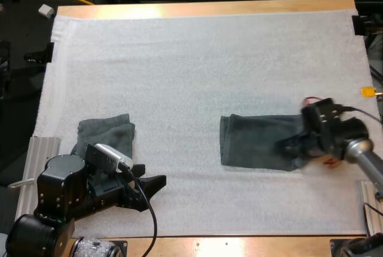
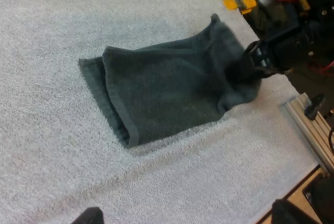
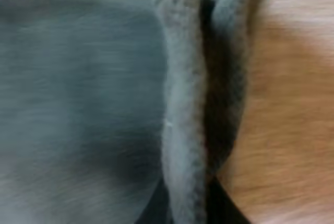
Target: Pick towel from pile, fold and stack
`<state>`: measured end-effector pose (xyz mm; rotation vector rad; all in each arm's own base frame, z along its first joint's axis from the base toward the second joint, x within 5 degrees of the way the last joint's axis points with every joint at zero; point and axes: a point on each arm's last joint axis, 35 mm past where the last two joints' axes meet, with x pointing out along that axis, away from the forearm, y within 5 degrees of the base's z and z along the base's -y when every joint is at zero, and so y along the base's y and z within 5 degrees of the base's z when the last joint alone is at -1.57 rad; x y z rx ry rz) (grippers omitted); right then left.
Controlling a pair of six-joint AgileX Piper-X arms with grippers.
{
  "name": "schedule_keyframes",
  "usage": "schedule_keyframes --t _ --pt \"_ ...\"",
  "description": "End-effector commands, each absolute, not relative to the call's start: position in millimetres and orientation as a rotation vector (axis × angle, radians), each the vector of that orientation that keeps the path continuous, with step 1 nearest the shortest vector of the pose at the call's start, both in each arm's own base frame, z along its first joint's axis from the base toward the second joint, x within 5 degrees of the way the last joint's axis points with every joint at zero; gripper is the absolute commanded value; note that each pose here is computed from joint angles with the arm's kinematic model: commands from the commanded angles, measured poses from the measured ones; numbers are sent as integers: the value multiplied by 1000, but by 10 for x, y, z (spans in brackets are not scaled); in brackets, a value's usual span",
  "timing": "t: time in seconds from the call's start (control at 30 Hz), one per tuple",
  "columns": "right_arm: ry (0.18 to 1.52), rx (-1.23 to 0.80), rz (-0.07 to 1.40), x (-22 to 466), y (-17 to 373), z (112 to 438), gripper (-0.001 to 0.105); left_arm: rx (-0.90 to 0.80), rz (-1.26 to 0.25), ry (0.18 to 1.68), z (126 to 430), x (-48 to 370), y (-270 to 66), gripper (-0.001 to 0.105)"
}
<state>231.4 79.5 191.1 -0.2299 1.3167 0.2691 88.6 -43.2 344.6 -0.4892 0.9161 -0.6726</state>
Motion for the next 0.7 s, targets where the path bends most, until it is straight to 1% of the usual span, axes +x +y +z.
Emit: schedule_keyframes --t 0.0,0.17,0.2,0.23,0.3,0.4,0.57,0.6,0.63,0.67 --pt "1307 -161 362 2296 1088 1904 0 -493 -684 926 3444 881 -436 62" --pt "1323 -33 418 2300 1436 1754 0 -494 -692 929 3445 877 -437 62" --pt "1304 -62 401 2304 1388 1789 0 -493 -686 912 3464 875 -433 62" --pt "1302 -37 403 2315 1448 1755 1 -495 -687 914 3462 881 -435 62" --pt "1307 29 419 2336 1558 1688 1 -498 -692 918 3461 882 -437 62" --pt "1323 182 456 2408 1739 1533 0 -502 -698 925 3458 885 -440 62" --pt "1341 234 476 2455 1764 1461 1 -504 -696 928 3456 889 -440 62" --pt "1344 238 481 2461 1762 1452 3 -503 -698 927 3456 888 -441 62" --pt "1346 243 489 2467 1762 1447 7 -503 -700 927 3459 887 -442 62" --pt "1349 247 498 2469 1767 1450 14 -504 -698 928 3459 889 -441 62"
